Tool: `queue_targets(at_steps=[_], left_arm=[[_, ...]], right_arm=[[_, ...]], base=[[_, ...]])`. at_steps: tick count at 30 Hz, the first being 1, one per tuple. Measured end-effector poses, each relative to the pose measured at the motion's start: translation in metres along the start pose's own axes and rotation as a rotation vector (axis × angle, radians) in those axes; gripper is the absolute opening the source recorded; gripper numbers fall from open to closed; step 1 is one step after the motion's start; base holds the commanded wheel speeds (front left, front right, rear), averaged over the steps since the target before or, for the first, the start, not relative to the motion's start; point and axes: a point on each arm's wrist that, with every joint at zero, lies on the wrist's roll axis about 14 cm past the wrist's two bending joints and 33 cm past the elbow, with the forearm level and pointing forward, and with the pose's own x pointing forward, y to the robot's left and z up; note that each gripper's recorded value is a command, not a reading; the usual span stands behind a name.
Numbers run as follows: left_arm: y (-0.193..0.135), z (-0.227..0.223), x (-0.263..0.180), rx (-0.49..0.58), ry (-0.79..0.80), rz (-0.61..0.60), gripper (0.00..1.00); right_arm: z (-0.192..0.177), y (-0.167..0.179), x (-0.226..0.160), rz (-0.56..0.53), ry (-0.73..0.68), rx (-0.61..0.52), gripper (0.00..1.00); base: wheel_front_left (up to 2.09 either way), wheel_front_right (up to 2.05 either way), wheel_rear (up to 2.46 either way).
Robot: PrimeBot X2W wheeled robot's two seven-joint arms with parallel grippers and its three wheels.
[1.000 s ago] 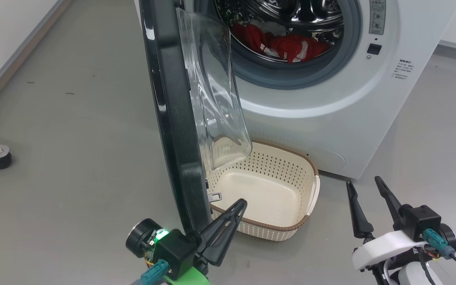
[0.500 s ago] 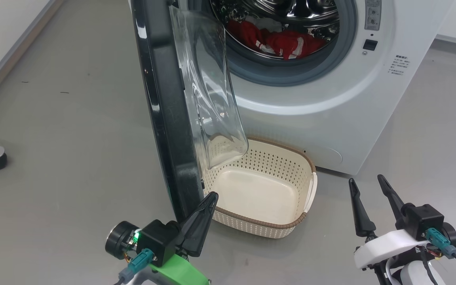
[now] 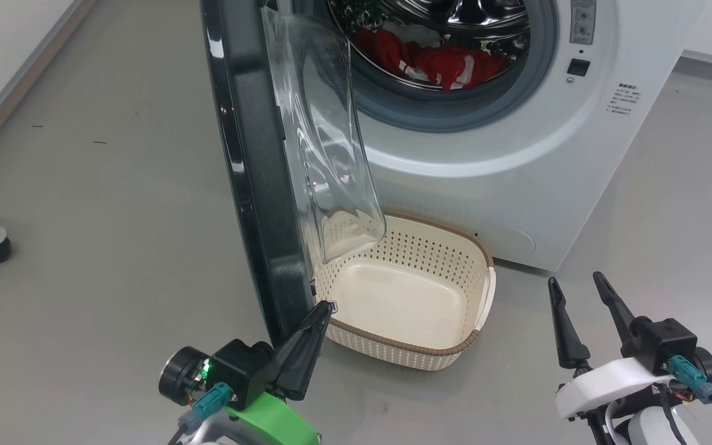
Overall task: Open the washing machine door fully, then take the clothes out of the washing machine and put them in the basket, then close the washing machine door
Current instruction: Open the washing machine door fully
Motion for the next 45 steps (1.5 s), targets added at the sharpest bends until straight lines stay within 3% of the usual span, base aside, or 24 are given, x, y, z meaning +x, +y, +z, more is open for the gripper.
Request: queue_targets(at_steps=[12,45], left_arm=[[0.021,-0.003,-0.007,-0.013,0.0,0.086,0.0],[0.165,0.007,-0.058,0.004,-0.063,0.562,0.0]], right_arm=[[0.002,0.004,0.004,0.017,-0.004,-0.016,1.0],[-0.006,0.0,0.008,0.017,0.012,-0.016,1.0]], base=[[0.0,0.0,0.0],[0.0,0.0,0.0]])
